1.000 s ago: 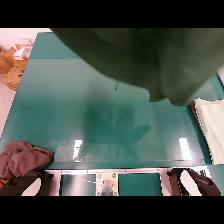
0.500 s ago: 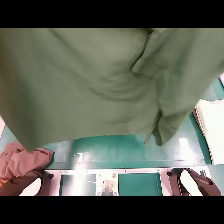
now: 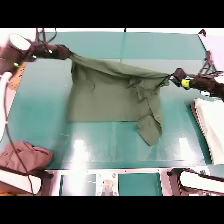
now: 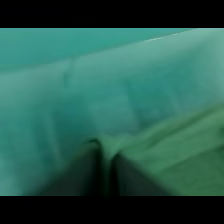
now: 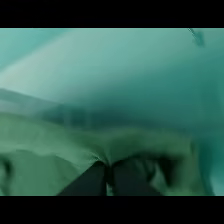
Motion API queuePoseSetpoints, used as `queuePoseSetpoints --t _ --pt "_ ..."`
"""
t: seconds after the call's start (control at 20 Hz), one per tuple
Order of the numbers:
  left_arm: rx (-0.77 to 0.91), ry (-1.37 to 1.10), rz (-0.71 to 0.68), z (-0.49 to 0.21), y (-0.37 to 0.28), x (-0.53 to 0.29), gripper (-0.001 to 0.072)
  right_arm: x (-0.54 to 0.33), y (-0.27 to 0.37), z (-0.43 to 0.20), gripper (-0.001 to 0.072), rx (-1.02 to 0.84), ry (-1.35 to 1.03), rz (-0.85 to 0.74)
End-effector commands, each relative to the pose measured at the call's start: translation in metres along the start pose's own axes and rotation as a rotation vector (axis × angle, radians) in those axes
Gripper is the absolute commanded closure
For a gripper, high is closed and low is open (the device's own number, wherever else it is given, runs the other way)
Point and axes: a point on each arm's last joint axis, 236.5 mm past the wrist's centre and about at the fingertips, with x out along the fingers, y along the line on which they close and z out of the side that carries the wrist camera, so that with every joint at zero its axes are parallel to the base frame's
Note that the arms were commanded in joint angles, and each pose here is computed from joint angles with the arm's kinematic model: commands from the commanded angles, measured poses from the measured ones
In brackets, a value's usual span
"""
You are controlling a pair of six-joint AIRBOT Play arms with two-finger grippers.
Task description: Fold the shirts.
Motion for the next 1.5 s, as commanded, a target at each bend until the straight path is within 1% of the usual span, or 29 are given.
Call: queuePoseSetpoints --t 0.0,0.05,0.1,0.15,0.2,0.3,0.45,0.5,0.55,0.6,0.75,0.9,1.0,1.05,1.2,1.25,1.35,1.45 --pt "-0.108 0.031 -0.025 -0.032 0.019 0.041 0.0033 0.038 -0.021 0.002 0.0475 -0.028 0.078 0.001" --pt "-0.112 0.04 -0.031 -0.029 0.022 0.032 0.003 0.027 -0.022 0.01 0.0476 -0.076 0.097 -0.011" --pt "-0.113 0.055 -0.033 -0.025 0.027 0.017 0.003 0.01 -0.027 0.016 0.0471 -0.087 0.126 -0.036" --pt "-0.133 0.079 -0.024 -0.023 0.037 0.002 0.003 -0.009 -0.035 0.017 0.0426 -0.076 0.164 -0.067" --pt "-0.155 0.116 -0.014 -0.021 0.047 -0.02 0.003 -0.03 -0.041 0.01 0.0429 -0.065 0.213 -0.088" --pt "-0.206 0.227 -0.005 -0.033 0.065 -0.06 0.0031 -0.06 -0.048 -0.021 0.045 -0.05 0.317 -0.119" --pt "-0.335 0.482 0.022 -0.096 0.086 -0.102 0.0031 -0.085 -0.054 -0.092 0.0447 -0.04 0.422 -0.193" --pt "-0.389 0.538 0.043 -0.116 0.093 -0.108 0.0074 -0.09 -0.053 -0.116 0.0408 -0.058 0.456 -0.206" --pt "-0.438 0.565 0.047 -0.131 0.097 -0.108 0.011 -0.096 -0.055 -0.142 0.0297 -0.084 0.499 -0.237" --pt "-0.476 0.616 0.034 -0.152 0.094 -0.107 0.0109 -0.101 -0.059 -0.167 0.0165 -0.115 0.552 -0.279" --pt "-0.55 0.753 -0.014 -0.199 0.078 -0.109 0.011 -0.1 -0.068 -0.218 0.012 -0.23 0.705 -0.379" --pt "-0.585 0.808 -0.018 -0.217 0.074 -0.113 0.011 -0.086 -0.075 -0.226 0.0121 -0.348 0.739 -0.511" --pt "-0.585 0.816 -0.023 -0.217 0.072 -0.115 0.011 -0.08 -0.085 -0.227 0.0123 -0.352 0.758 -0.586" --pt "-0.585 0.82 -0.025 -0.217 0.071 -0.116 0.0111 -0.074 -0.087 -0.228 0.0147 -0.344 0.763 -0.59" --pt "-0.589 0.824 -0.025 -0.217 0.07 -0.117 0.0111 -0.052 -0.087 -0.214 0.0386 -0.327 0.715 -0.589" --pt "-0.589 0.823 -0.025 -0.217 0.07 -0.117 0.0111 -0.049 -0.084 -0.208 0.05 -0.325 0.703 -0.587" --pt "-0.589 0.824 -0.026 -0.217 0.07 -0.117 0.011 -0.048 -0.077 -0.203 0.0696 -0.318 0.697 -0.577" --pt "-0.588 0.83 -0.03 -0.218 0.069 -0.118 0.0111 -0.061 -0.071 -0.201 0.0699 -0.296 0.726 -0.58"
